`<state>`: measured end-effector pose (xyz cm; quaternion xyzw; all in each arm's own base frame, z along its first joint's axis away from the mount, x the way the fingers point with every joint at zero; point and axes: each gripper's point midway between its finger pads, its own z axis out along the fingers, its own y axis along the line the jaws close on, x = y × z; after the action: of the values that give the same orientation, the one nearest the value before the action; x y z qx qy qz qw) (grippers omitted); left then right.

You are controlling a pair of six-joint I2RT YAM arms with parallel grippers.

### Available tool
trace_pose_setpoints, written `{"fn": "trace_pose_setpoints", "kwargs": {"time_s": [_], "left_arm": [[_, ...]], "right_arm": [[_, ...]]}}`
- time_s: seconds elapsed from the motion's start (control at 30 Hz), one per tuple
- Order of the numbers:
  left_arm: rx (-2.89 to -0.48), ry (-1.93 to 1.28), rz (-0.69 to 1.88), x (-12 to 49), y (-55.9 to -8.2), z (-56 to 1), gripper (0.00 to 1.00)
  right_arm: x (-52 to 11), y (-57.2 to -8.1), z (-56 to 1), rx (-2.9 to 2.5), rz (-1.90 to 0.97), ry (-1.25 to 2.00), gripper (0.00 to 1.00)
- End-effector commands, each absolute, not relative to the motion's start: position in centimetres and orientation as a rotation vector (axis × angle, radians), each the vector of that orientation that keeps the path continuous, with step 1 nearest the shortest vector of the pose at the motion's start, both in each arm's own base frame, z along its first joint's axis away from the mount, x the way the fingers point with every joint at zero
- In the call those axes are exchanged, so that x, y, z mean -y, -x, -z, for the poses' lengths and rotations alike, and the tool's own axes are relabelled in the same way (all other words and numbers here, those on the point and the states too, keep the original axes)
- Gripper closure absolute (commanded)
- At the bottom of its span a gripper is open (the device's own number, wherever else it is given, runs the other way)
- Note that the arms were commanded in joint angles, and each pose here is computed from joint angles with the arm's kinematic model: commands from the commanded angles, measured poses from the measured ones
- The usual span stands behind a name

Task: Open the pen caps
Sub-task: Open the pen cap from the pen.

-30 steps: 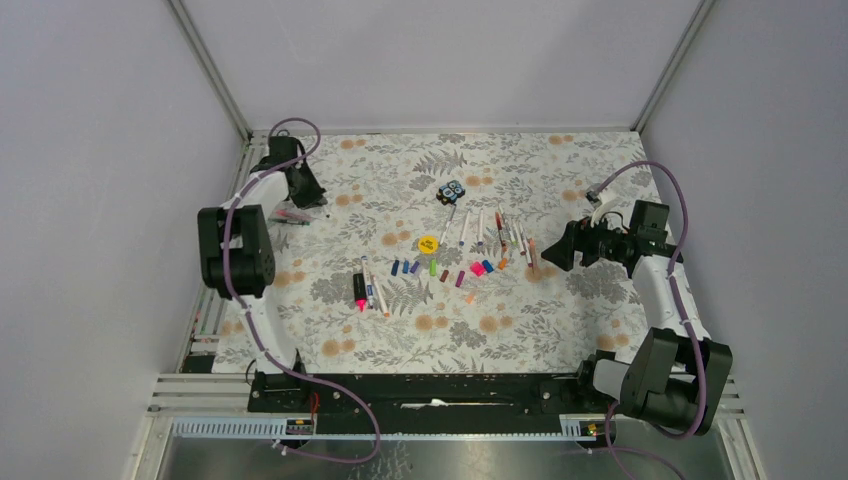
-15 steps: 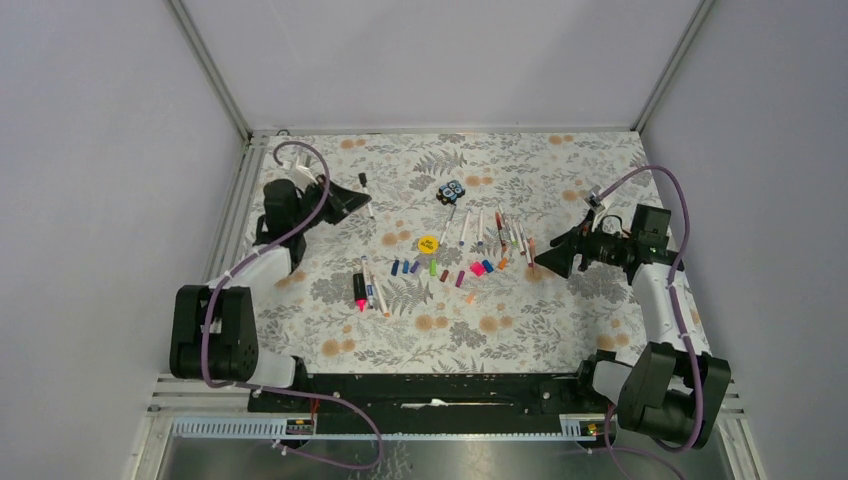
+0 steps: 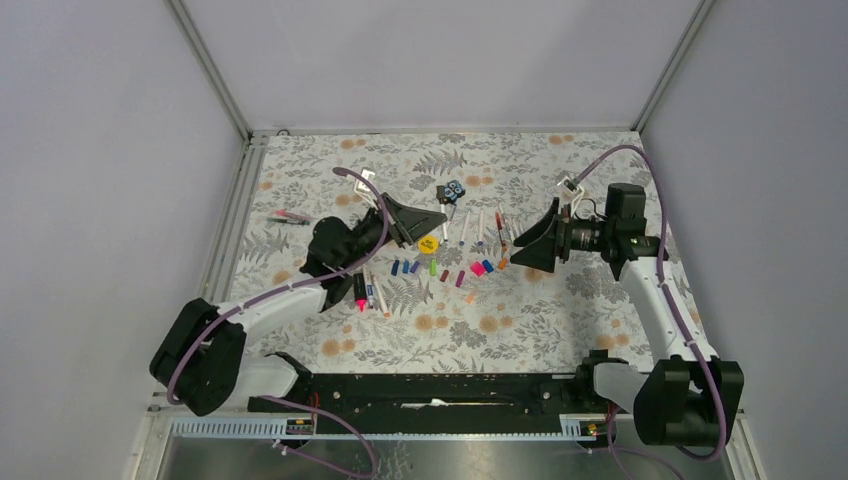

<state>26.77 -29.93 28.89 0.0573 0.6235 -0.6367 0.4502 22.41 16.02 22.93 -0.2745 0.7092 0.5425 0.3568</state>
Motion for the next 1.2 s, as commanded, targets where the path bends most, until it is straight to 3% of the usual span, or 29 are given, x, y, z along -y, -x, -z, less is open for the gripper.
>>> {"fn": "trace_pose_setpoints", "kwargs": {"time_s": [0.0,0.6,1.03,1.17], "left_arm": [[-1.331,-0.143,1.576,31.7,-25.8,-33.5,0.96],[-1.279,-0.160,1.625,39.1,-23.1,-33.8,0.96],[-1.286,-0.175,1.628,40.7,-22.2,-33.5,0.96],[-1.287,-0.174,1.623,40.8,-22.1,-33.5,0.94]], "right_arm": [[-18.2,-21.5,-27.0,-1.750,-1.595,0.693,0.11],[-20.2,-20.9,-26.7,-1.792,-1.718,0.631,0.28],[-20.3,-20.7,-26.9,-1.788,-1.715,0.638,0.63],[-20.2,-20.7,-26.9,-1.783,-1.714,0.649,0.81]]}}
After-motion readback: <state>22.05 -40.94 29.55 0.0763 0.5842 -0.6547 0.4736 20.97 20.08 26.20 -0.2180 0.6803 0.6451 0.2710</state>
